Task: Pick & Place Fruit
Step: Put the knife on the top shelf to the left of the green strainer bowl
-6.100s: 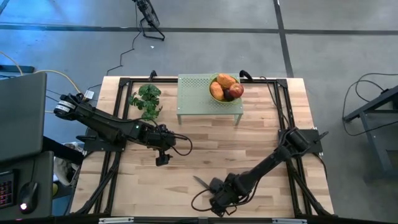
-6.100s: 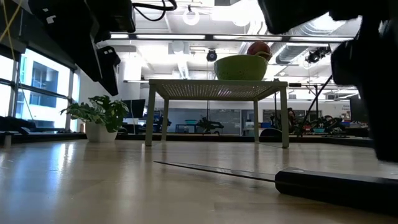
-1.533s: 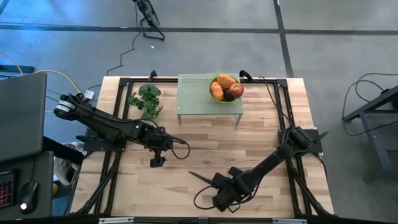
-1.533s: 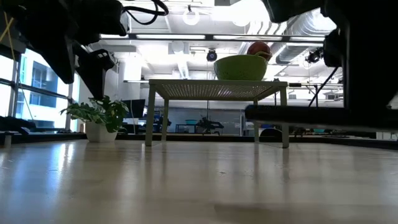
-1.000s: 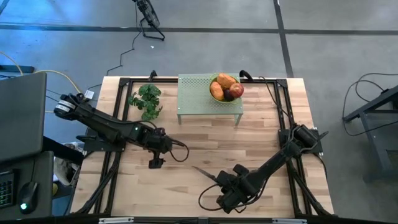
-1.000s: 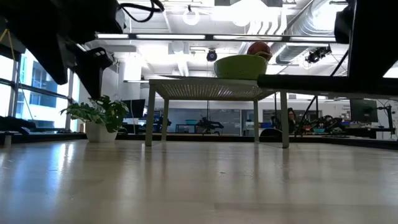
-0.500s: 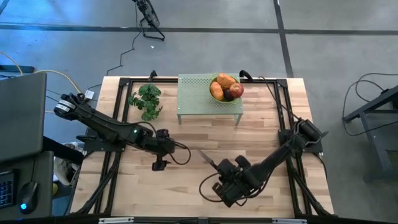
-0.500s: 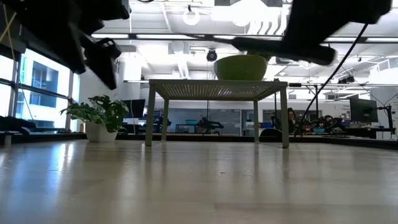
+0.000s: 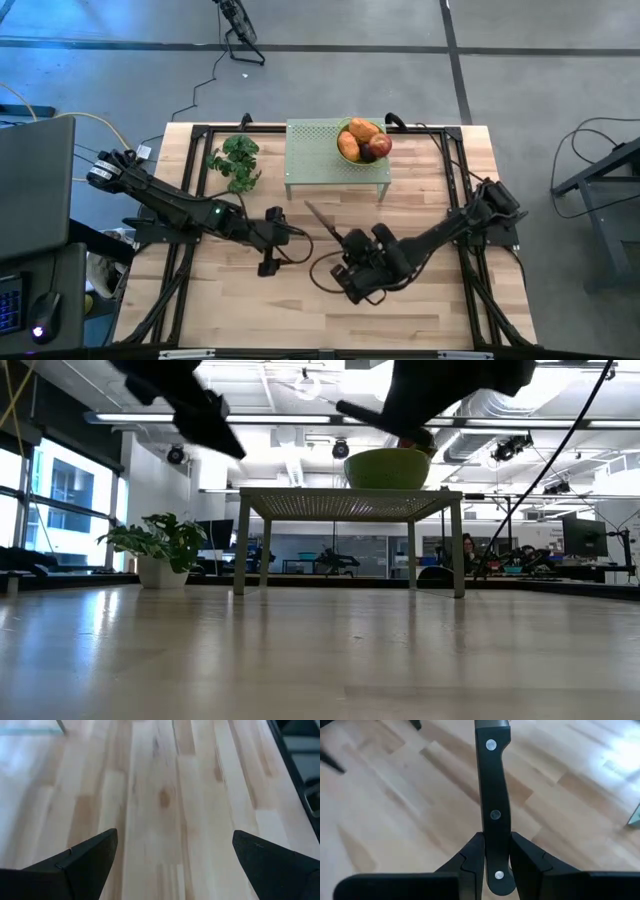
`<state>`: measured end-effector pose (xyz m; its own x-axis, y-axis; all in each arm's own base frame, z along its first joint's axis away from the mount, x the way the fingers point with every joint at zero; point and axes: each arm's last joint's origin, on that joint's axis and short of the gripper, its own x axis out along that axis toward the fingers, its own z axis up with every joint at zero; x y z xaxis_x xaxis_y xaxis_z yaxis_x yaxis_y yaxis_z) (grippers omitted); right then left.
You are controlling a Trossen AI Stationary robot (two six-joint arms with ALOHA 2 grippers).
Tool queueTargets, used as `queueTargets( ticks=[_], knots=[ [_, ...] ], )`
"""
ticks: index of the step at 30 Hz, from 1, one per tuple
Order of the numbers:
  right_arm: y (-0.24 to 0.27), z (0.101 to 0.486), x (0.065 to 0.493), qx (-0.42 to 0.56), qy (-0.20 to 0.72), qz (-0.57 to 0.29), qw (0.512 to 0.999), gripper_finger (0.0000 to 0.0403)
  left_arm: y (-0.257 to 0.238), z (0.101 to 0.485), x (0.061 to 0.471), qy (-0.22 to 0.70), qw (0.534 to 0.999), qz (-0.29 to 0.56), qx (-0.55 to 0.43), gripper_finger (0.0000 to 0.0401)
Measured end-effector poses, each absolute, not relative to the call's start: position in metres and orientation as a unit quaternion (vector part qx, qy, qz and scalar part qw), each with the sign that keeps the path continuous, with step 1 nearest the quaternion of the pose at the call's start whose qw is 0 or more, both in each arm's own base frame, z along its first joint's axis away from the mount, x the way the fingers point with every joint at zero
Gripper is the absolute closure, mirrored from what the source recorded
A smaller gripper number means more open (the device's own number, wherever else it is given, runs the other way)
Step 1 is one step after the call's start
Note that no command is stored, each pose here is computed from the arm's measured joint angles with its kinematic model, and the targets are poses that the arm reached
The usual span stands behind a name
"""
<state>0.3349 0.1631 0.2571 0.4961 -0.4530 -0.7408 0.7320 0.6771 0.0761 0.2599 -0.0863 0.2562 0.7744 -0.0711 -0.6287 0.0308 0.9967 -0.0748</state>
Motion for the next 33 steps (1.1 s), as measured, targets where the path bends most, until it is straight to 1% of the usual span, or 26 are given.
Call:
queueTargets(
  ticks=[6, 13, 19, 27, 33],
  knots=[
    [0.142, 0.26, 0.345, 0.172, 0.336, -0.377, 0.846, 0.0335, -0.086, 0.263, 0.265, 0.293, 0.955, -0.002, -0.039, 0.0013],
    [0.125, 0.262, 0.352, 0.142, 0.308, -0.405, 0.849, 0.0335, -0.081, 0.266, 0.266, 0.257, 0.962, 0.084, -0.035, 0.0013],
    [0.12, 0.265, 0.362, 0.118, 0.295, -0.391, 0.864, 0.0335, -0.079, 0.268, 0.267, 0.241, 0.962, 0.13, -0.007, 0.0013],
    [0.126, 0.274, 0.377, 0.063, 0.268, -0.334, 0.901, 0.0335, -0.079, 0.274, 0.27, 0.207, 0.969, 0.132, -0.007, 0.0013],
    [0.125, 0.279, 0.376, 0.022, 0.259, -0.342, 0.903, 0.0335, -0.077, 0.286, 0.264, 0.183, 0.975, 0.128, 0.007, 0.0013]
  ],
)
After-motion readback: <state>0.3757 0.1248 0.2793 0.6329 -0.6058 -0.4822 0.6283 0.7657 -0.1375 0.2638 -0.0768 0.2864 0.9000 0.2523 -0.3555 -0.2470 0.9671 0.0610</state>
